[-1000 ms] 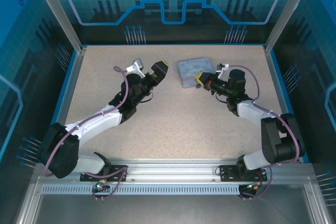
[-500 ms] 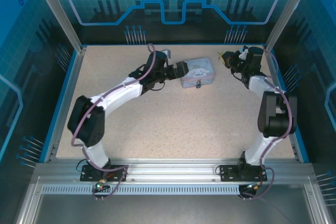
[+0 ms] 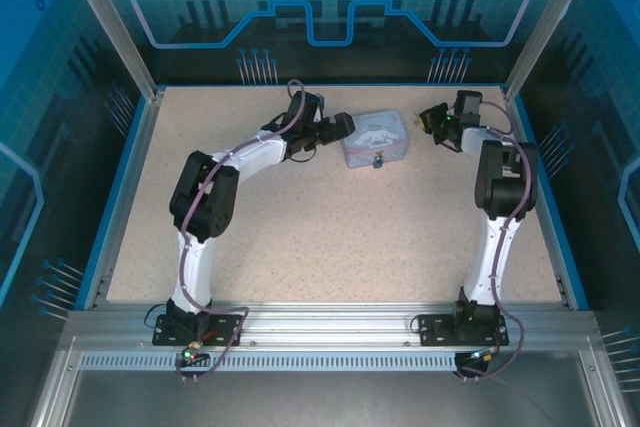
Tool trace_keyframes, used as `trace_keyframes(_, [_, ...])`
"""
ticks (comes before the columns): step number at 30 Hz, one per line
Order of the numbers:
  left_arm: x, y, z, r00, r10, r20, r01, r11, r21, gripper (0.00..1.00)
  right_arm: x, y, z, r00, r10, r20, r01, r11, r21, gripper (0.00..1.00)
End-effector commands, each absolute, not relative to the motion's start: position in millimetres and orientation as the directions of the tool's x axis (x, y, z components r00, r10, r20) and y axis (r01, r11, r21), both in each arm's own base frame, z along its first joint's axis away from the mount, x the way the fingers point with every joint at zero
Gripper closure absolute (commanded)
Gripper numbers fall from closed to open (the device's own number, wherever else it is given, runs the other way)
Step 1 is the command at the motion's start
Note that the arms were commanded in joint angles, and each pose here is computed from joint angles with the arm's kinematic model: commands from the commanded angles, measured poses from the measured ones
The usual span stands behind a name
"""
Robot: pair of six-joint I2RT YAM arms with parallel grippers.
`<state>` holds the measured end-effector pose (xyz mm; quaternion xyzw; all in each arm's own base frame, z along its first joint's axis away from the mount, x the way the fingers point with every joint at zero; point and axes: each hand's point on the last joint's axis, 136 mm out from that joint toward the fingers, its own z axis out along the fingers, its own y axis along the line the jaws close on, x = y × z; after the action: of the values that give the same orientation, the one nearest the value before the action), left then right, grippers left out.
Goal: Unlock the padlock with the key
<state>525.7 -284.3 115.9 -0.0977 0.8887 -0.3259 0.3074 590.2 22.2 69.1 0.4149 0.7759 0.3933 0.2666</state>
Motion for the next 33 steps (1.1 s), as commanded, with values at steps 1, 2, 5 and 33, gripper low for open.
trace_keyframes(1, [542.6, -299.7, 119.9, -0.797, -0.390, -0.462, 0.050, 0.719, -0.693, 0.01, 598.7, 48.9, 66.1, -0.549, 0.832, -0.081, 0.433, 0.365, 0.824, 1.00])
trace_keyframes(2, [545.4, -302.1, 117.0, -0.799, -0.392, -0.456, 0.047, 0.715, -0.697, 0.01, 599.8, 56.9, 64.0, -0.563, 0.822, -0.079, 0.429, 0.373, 0.823, 1.00])
trace_keyframes(5, [550.4, -305.9, 109.7, -0.798, -0.405, -0.446, 0.043, 0.700, -0.713, 0.01, 599.7, 73.4, 59.7, -0.588, 0.805, -0.077, 0.419, 0.385, 0.822, 1.00])
trace_keyframes(33, [415.3, -237.0, 114.6, -0.732, -0.542, -0.414, -0.007, 0.613, -0.790, 0.01, 421.3, 199.5, 65.7, -0.722, 0.675, -0.152, 0.336, 0.534, 0.776, 1.00])
